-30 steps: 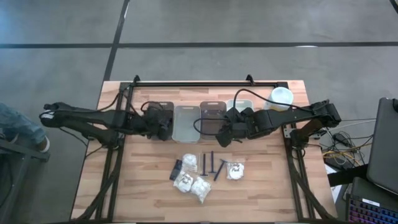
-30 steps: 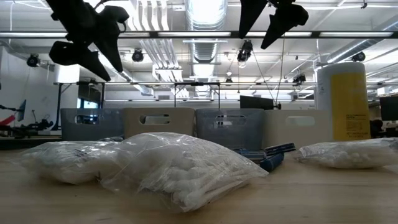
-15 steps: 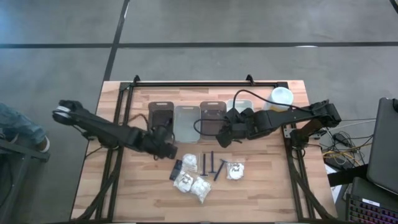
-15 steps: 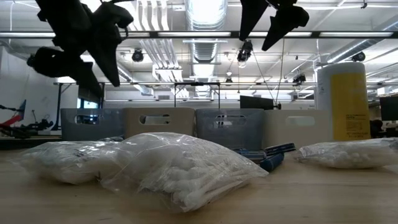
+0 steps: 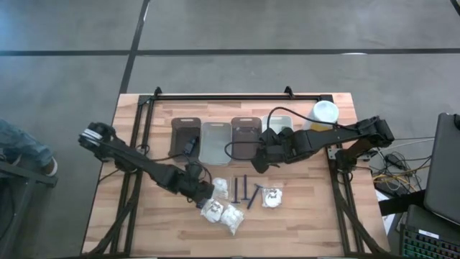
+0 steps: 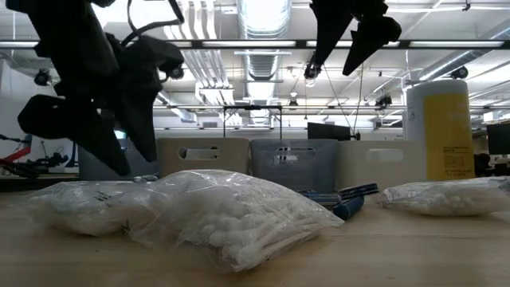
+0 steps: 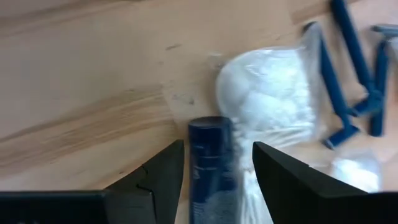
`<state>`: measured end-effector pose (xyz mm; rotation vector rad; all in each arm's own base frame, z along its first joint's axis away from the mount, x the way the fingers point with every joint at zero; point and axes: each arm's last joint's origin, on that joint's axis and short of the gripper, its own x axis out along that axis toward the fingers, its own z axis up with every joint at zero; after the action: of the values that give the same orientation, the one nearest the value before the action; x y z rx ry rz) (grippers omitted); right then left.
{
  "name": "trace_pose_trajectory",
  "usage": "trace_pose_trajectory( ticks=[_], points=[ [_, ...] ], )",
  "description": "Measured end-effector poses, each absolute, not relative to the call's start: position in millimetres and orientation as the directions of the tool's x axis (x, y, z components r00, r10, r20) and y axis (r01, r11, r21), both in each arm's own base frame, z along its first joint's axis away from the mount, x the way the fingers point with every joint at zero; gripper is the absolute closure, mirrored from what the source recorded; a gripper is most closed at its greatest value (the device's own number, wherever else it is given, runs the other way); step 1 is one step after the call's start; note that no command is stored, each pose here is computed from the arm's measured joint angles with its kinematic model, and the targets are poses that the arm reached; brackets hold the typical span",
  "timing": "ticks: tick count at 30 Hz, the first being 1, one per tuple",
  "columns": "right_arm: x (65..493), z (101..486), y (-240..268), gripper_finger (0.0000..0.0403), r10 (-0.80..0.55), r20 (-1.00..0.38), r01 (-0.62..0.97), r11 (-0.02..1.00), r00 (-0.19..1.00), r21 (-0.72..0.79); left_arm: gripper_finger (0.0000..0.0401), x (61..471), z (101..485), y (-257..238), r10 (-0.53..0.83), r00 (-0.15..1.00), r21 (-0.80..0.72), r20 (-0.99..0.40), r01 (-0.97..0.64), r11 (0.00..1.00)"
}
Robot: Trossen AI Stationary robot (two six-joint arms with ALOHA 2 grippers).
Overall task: Pick & Place Travel size toiletries
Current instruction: Put the blue shave cream into the left black bin
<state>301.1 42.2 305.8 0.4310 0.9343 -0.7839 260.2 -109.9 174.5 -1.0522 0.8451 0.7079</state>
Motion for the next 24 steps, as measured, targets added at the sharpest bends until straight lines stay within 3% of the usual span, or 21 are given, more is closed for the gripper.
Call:
trace_pose_trajectory(
  ticks=[20,24],
  points=[
    [300.3,306.0,45.7,0.0039,-0.392,-0.848,0.743,0.669,0.357,0.004,0.0206,270.0,140.9,-116.9,0.116,0.423,-0.354,-0.899,-0.855,0.379],
    [300.3,306.0,45.7,0.0039,-0.392,-0.848,0.743,0.669,0.358,0.004,0.0223,268.9,142.1,-116.5,0.108,0.415,-0.343,-0.903,-0.850,0.400]
  ],
)
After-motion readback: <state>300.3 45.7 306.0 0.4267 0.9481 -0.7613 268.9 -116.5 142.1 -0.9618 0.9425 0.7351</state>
